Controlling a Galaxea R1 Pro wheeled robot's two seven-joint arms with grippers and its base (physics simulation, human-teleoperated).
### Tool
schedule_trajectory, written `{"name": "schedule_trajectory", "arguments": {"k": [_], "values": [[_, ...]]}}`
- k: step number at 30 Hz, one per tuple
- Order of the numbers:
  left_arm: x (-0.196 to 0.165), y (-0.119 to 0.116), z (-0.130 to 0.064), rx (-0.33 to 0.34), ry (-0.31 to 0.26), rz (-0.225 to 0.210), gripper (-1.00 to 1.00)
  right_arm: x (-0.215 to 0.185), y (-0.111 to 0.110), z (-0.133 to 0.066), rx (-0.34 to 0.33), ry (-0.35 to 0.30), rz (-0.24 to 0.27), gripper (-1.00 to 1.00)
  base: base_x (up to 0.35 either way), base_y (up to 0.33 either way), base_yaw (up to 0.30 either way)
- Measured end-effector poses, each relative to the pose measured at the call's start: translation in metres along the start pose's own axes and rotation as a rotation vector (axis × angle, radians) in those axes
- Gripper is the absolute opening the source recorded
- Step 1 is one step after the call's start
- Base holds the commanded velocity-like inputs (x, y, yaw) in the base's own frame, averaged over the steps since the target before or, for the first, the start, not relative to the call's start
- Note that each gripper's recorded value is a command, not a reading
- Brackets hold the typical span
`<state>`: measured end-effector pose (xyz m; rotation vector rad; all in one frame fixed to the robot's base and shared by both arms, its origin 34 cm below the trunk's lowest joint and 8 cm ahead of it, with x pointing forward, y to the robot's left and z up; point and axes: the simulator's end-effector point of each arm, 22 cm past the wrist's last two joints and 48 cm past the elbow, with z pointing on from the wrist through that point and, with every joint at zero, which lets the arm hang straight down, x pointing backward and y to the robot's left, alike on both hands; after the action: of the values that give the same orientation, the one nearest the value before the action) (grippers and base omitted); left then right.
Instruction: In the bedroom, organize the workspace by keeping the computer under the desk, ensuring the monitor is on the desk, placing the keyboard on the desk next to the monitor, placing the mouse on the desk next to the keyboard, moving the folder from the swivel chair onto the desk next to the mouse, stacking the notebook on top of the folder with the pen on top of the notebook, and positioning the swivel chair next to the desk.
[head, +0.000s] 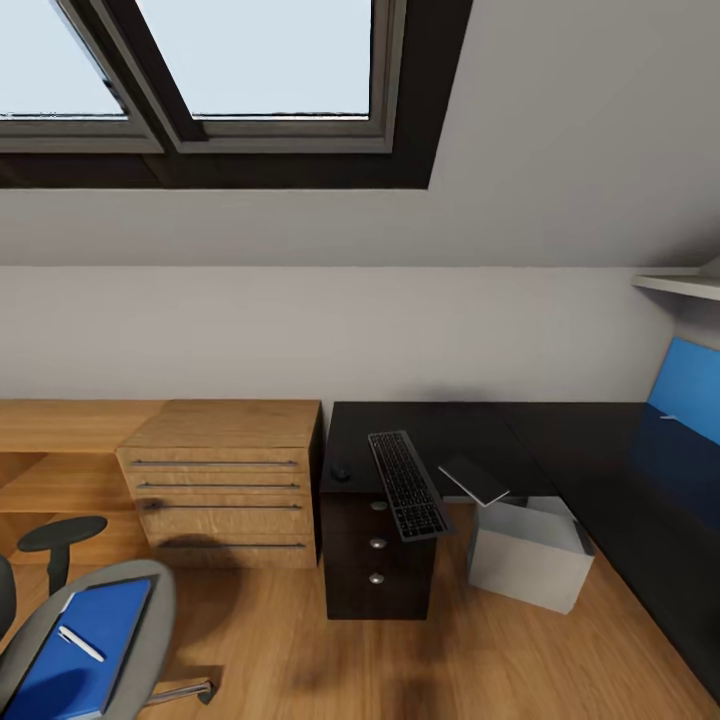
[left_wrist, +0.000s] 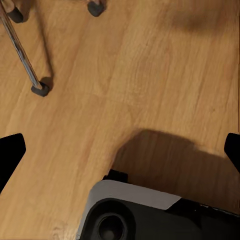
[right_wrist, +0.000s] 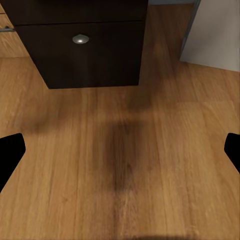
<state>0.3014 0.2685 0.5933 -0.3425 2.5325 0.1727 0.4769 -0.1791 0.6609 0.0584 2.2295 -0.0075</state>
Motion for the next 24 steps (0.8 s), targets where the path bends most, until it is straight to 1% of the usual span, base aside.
{"name": "schedule_trajectory", "arguments": {"k": [1, 3, 4, 6, 7, 8, 9, 10, 11, 12, 13, 15, 17, 19, 20, 21, 24], "values": [[-0.003, 0.0, 0.001, 0.0, -0.014, -0.005, 1.0, 0.001, 0.0, 0.001, 0.0, 0.0, 0.0, 1.0, 0.0, 0.0, 0.0], [-0.016, 0.001, 0.004, -0.004, -0.069, -0.022, 1.0, 0.003, 0.0, 0.003, 0.0, 0.0, 0.001, 1.0, 0.0, 0.0, -0.061], [-0.025, 0.002, 0.005, -0.007, -0.108, -0.034, 1.0, 0.003, 0.0, 0.004, 0.002, -0.001, 0.002, 1.0, 0.0, 0.0, -0.129], [-0.029, 0.004, 0.007, -0.012, -0.124, -0.038, 1.0, 0.004, -0.001, 0.006, 0.003, -0.002, 0.004, 1.0, 0.0, 0.0, -0.096], [-0.04, 0.018, 0.01, -0.037, -0.159, -0.064, 1.0, 0.001, -0.001, 0.007, 0.002, -0.019, 0.007, 1.0, 0.0, 0.0, -0.018], [-0.063, 0.02, 0.014, -0.039, -0.208, -0.106, 1.0, -0.007, 0.001, 0.007, -0.002, -0.058, 0.007, 1.0, 0.0, 0.0, -0.015], [-0.07, 0.018, 0.016, -0.035, -0.22, -0.116, 1.0, -0.008, 0.001, 0.008, -0.002, -0.066, 0.008, 1.0, 0.0, 0.0, -0.006], [-0.089, 0.008, 0.02, -0.007, -0.227, -0.129, 1.0, -0.009, 0.0, 0.009, 0.0, -0.08, 0.011, 1.0, 0.0, 0.0, -0.005], [-0.094, 0.003, 0.022, 0.004, -0.221, -0.133, 1.0, -0.009, -0.001, 0.01, 0.001, -0.083, 0.012, 1.0, 0.0, 0.0, -0.003], [-0.103, -0.009, 0.025, 0.032, -0.201, -0.133, 1.0, -0.008, -0.001, 0.01, -0.001, -0.084, 0.01, 1.0, 0.0, 0.0, -0.002], [-0.107, -0.016, 0.027, 0.047, -0.188, -0.134, 1.0, -0.007, 0.0, 0.011, -0.002, -0.084, 0.01, 1.0, 0.0, 0.0, -0.002], [-0.112, -0.039, 0.029, 0.096, -0.109, -0.118, 1.0, 0.0, 0.002, 0.011, -0.004, -0.073, 0.01, 1.0, 0.0, 0.0, 0.0], [-0.106, -0.05, 0.031, 0.122, -0.041, -0.102, 1.0, 0.013, 0.001, 0.009, -0.004, -0.05, 0.006, 1.0, 0.0, 0.0, 0.0], [-0.101, -0.052, 0.033, 0.127, -0.018, -0.096, 1.0, 0.018, 0.0, 0.01, -0.002, -0.044, 0.005, 1.0, 0.0, 0.0, 0.0], [-0.092, -0.05, 0.035, 0.125, 0.01, -0.088, 1.0, 0.021, -0.003, 0.011, 0.005, -0.037, 0.009, 1.0, 0.0, 0.0, 0.0], [-0.087, -0.049, 0.036, 0.122, 0.021, -0.085, 1.0, 0.023, -0.004, 0.012, 0.007, -0.036, 0.009, 1.0, 0.0, 0.0, 0.0], [-0.065, -0.039, 0.042, 0.1, 0.068, -0.067, 1.0, 0.024, -0.006, 0.016, 0.014, -0.037, 0.014, 1.0, 0.0, 0.0, 0.0]]}}
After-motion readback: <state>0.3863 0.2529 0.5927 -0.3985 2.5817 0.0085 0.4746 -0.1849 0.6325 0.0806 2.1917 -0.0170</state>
